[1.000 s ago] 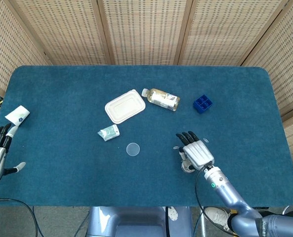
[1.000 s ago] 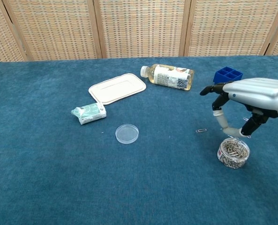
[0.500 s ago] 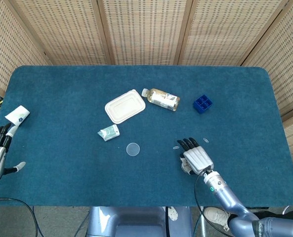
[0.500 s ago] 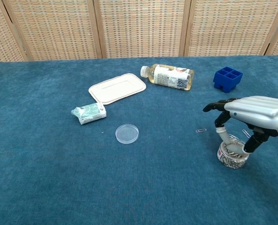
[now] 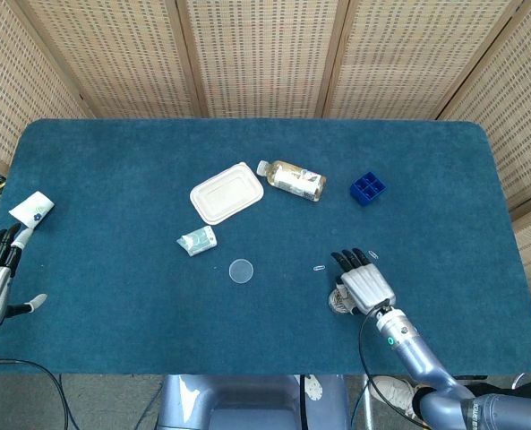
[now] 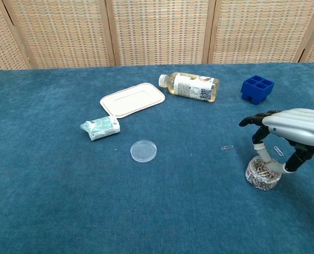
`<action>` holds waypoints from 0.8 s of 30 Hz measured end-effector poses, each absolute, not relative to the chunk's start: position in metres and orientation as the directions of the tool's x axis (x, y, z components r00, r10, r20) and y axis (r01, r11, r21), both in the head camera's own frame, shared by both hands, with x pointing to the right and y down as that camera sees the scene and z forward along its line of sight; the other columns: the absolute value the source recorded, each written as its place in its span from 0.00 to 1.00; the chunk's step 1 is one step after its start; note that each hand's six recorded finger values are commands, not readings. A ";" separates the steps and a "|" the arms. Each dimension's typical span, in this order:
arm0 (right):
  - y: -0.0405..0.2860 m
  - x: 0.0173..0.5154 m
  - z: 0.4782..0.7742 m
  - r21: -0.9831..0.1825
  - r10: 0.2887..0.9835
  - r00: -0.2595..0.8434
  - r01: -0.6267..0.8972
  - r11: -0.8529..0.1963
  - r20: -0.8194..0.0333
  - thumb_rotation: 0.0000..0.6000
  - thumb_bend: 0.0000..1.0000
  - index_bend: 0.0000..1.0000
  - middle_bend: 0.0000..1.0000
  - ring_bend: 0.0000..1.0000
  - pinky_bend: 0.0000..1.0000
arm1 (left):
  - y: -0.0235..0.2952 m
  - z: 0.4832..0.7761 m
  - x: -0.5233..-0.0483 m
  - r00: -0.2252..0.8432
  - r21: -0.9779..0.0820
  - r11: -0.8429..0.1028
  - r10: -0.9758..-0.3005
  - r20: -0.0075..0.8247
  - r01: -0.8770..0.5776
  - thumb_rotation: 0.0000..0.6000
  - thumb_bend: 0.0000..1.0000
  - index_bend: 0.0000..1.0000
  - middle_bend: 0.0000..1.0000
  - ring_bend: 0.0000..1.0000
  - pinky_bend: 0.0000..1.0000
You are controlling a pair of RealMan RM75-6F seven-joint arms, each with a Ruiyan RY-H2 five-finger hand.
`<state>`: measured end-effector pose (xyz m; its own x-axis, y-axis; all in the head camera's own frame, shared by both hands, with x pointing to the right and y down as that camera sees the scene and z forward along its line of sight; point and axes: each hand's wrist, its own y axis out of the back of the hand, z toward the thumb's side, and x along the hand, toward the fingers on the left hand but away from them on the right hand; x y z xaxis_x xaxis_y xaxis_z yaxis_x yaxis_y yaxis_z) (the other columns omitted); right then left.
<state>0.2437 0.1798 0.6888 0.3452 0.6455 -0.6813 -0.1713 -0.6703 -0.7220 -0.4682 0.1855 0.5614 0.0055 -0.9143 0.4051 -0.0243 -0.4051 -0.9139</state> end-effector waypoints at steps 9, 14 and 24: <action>0.181 0.244 0.688 -0.714 0.635 0.351 -0.177 -0.677 -0.688 1.00 0.39 0.48 0.06 0.00 0.00 | 0.185 0.561 -0.468 0.006 -0.914 -0.404 -0.915 0.404 -0.024 1.00 0.00 0.00 0.00 0.00 0.00; 0.179 0.244 0.685 -0.725 0.645 0.355 -0.170 -0.668 -0.677 1.00 0.39 0.47 0.06 0.00 0.00 | 0.185 0.561 -0.468 0.006 -0.915 -0.403 -0.915 0.403 -0.024 1.00 0.00 0.00 0.00 0.00 0.00; 0.180 0.245 0.683 -0.725 0.642 0.360 -0.174 -0.666 -0.677 1.00 0.30 0.39 0.06 0.00 0.00 | 0.186 0.561 -0.468 0.006 -0.916 -0.401 -0.916 0.401 -0.022 1.00 0.00 0.00 0.00 0.00 0.00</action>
